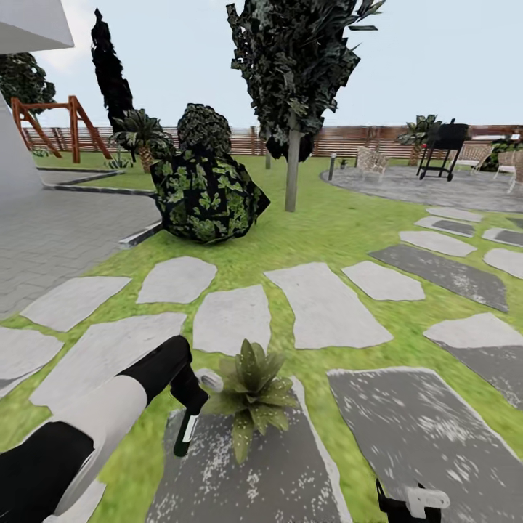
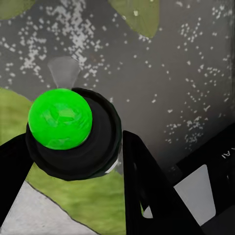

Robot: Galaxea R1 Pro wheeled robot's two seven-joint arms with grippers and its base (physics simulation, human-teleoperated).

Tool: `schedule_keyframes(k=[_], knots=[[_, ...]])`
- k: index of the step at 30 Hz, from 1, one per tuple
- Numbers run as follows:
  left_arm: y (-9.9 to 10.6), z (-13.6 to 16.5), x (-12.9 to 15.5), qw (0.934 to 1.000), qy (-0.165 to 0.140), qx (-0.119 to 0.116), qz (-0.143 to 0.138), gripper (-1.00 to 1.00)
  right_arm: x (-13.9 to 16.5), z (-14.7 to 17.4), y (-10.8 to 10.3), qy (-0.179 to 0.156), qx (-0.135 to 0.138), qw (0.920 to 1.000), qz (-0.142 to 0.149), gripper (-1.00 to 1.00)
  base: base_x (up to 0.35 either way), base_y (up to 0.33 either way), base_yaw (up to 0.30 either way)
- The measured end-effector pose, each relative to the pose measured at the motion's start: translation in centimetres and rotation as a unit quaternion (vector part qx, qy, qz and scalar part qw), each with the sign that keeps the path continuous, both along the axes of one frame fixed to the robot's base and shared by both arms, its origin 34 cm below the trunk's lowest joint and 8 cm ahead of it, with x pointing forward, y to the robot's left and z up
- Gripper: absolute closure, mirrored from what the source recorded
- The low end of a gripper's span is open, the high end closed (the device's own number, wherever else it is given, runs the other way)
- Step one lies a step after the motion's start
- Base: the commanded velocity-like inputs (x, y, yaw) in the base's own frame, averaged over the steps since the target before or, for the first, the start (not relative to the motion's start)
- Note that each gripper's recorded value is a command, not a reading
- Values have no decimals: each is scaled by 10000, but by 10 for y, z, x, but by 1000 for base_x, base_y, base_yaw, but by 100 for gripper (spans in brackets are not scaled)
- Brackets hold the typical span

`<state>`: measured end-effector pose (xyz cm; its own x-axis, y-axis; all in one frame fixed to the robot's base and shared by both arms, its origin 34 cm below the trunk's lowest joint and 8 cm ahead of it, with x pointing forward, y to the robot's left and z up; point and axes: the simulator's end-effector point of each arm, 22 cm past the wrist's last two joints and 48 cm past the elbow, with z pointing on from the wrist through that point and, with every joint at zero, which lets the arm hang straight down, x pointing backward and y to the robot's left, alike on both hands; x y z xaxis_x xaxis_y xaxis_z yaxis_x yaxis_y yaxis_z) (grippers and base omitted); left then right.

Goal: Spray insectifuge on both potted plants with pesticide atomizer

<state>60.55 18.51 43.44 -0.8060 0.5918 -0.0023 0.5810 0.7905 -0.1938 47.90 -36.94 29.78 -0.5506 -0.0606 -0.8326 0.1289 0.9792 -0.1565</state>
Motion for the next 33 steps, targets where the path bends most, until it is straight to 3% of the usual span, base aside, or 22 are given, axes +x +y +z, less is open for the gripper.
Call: schedule_keyframes(k=[19,33], knots=[[0,0,0,10000,-1,6,0,100,-1,-1,0,10,2,10000,-1,-100,0,227,-44],[1,-1,-1,10000,18,13,10,100,-1,0,0,9,2,10000,0,-100,43,58,-266]])
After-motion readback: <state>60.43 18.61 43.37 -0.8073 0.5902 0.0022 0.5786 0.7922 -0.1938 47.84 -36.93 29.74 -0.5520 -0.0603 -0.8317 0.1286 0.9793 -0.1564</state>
